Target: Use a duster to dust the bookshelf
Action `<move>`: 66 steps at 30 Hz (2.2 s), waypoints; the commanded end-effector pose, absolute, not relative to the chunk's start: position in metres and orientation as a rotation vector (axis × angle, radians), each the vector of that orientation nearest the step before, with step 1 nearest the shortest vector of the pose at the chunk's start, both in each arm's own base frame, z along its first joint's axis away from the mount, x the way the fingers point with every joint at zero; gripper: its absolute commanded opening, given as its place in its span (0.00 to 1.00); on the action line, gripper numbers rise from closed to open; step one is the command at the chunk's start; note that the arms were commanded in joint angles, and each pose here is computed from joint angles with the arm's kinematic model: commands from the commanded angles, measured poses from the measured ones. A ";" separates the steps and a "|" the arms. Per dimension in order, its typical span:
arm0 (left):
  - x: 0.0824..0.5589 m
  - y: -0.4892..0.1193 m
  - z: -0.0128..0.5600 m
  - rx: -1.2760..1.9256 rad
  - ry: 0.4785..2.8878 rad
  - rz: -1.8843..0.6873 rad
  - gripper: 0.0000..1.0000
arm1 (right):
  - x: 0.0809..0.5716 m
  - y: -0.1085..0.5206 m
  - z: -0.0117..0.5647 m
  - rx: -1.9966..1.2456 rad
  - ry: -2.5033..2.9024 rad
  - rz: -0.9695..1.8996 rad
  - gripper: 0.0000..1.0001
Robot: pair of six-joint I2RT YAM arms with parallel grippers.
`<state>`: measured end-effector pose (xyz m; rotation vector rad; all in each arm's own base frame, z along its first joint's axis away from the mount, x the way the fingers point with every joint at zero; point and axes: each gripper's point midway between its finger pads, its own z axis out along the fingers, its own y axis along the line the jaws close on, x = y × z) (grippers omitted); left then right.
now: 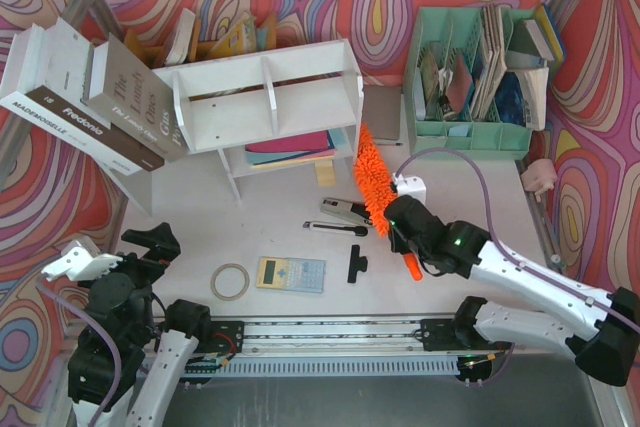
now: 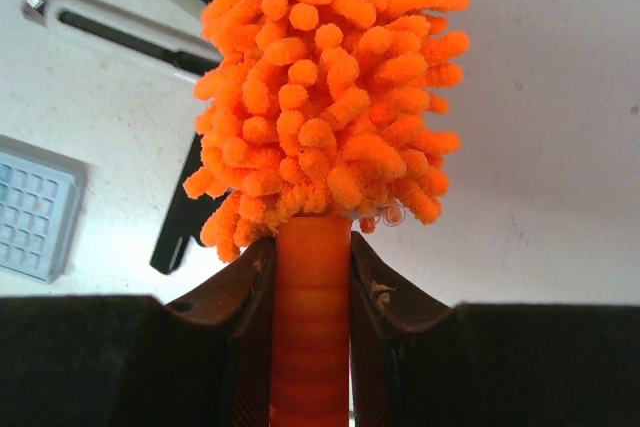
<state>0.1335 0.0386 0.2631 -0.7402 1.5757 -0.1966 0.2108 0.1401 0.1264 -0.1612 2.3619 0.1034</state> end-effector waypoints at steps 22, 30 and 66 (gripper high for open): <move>0.138 0.037 0.259 -0.735 1.606 -0.178 0.98 | 0.232 0.160 0.208 -0.101 2.120 0.288 0.00; 0.139 0.036 0.258 -0.731 1.613 -0.179 0.99 | 0.230 0.143 0.186 -0.019 2.151 0.209 0.00; 0.224 -0.104 0.471 -0.516 1.506 -0.996 0.98 | 0.171 0.228 0.378 -0.829 1.395 0.748 0.00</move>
